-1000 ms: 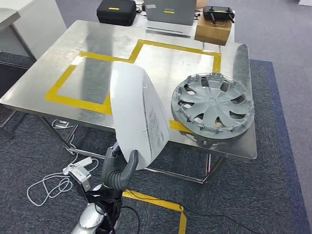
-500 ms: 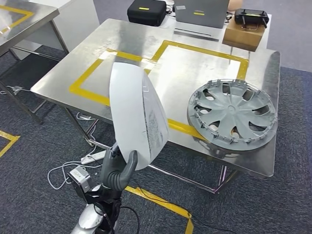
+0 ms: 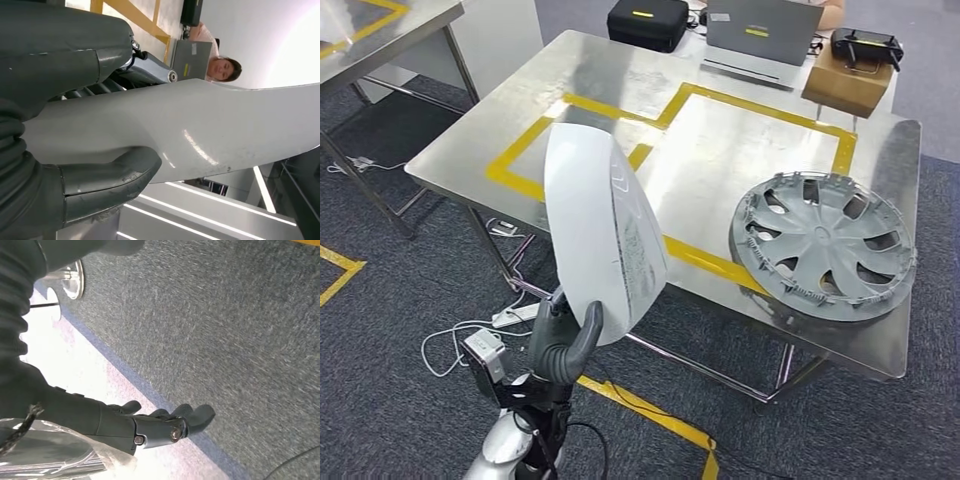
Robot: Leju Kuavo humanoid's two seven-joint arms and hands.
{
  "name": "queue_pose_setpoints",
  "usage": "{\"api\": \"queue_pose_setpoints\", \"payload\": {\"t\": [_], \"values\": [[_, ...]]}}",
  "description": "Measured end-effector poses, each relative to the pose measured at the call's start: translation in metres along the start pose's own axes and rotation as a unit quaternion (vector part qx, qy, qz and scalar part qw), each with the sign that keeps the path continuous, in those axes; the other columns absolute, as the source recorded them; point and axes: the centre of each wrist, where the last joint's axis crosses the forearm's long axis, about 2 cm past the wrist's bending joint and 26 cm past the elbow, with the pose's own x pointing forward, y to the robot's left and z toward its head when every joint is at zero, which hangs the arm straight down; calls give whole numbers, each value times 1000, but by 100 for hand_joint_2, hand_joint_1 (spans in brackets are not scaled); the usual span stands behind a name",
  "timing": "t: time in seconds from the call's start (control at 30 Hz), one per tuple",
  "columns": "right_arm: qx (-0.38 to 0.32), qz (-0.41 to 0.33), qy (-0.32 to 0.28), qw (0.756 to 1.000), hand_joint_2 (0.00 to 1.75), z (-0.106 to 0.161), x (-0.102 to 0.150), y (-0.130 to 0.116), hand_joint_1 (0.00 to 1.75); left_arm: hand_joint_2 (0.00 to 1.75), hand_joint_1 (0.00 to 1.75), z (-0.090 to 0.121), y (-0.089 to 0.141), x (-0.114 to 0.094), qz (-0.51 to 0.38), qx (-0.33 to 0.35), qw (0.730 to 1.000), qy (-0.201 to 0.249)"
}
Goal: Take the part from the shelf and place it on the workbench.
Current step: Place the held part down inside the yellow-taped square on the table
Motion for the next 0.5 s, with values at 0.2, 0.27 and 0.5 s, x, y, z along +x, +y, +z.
{"api": "queue_pose_setpoints", "payload": {"t": [0.2, 0.27, 0.5], "values": [[0, 8, 1, 1000, 175, 0, 0, 0, 0, 175, 175, -1, -3, 0, 23, -34, 999, -10], [0, 10, -2, 1000, 175, 0, 1, -1, 0, 175, 175, -2, -4, 0, 30, -49, 998, -14], [4, 18, -6, 1000, 175, 0, 2, -1, 0, 175, 175, -2, -8, 0, 44, -102, 993, -27]]}}
